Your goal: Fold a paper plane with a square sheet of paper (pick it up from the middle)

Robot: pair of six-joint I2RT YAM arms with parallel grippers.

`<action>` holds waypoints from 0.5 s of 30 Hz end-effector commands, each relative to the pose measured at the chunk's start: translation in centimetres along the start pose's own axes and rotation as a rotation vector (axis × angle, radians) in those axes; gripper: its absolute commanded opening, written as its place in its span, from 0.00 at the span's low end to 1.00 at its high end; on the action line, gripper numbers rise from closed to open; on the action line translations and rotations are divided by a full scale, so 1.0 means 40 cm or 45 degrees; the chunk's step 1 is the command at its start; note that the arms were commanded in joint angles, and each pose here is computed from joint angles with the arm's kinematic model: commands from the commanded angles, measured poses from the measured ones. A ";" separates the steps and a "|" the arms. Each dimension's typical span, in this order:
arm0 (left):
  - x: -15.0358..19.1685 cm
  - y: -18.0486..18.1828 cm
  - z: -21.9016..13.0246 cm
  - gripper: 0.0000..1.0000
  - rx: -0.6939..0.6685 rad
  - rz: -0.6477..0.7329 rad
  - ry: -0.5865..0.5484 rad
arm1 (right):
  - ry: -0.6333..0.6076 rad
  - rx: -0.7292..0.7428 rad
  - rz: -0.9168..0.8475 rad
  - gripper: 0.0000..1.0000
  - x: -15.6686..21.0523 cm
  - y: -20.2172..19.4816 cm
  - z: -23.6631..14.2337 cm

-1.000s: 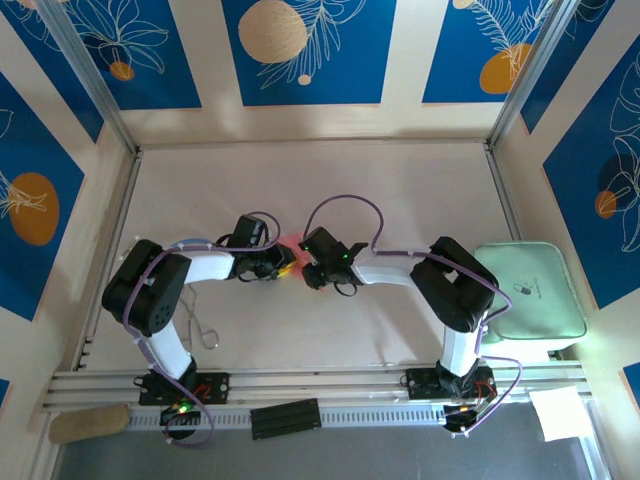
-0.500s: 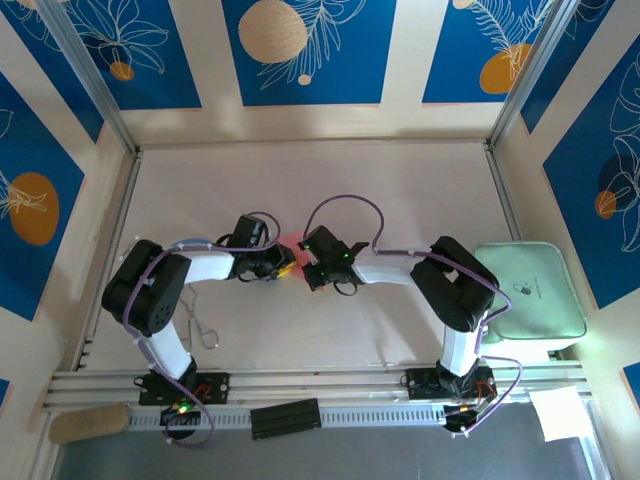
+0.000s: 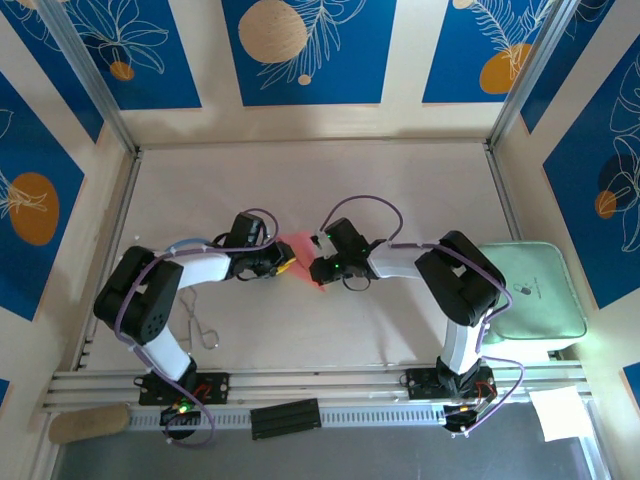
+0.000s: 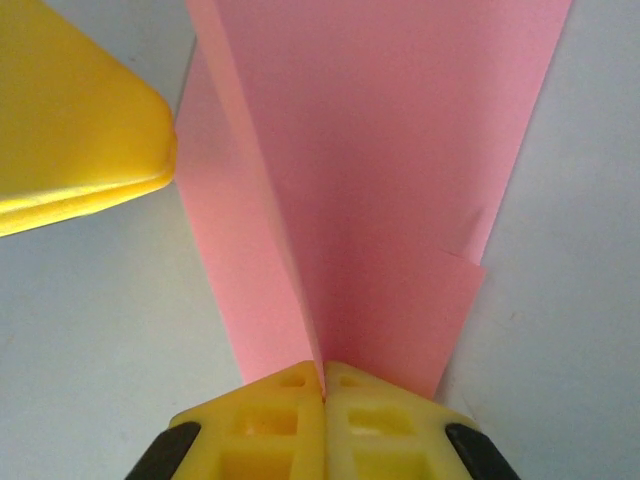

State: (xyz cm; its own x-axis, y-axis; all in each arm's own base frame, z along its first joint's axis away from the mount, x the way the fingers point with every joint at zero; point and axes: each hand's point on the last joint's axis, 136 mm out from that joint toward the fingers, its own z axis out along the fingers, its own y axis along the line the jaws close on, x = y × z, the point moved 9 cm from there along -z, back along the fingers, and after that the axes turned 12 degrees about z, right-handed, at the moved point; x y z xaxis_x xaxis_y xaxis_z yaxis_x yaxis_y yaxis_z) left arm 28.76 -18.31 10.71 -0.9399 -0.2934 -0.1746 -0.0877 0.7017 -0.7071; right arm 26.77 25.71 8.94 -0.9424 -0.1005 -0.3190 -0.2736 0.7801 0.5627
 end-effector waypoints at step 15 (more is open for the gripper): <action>0.011 -0.015 0.056 0.35 0.125 0.039 0.063 | 0.081 -0.303 0.188 0.06 -0.010 -0.043 -0.013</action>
State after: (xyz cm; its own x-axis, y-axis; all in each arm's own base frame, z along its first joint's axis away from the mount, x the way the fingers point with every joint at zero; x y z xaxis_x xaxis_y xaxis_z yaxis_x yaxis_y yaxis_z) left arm 29.16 -19.64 9.74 -0.9480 -0.2611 -0.1819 -0.0355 0.6548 -0.7550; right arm 27.93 24.19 9.32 -0.9737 -0.0282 -0.2259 -0.1894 0.6513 0.7348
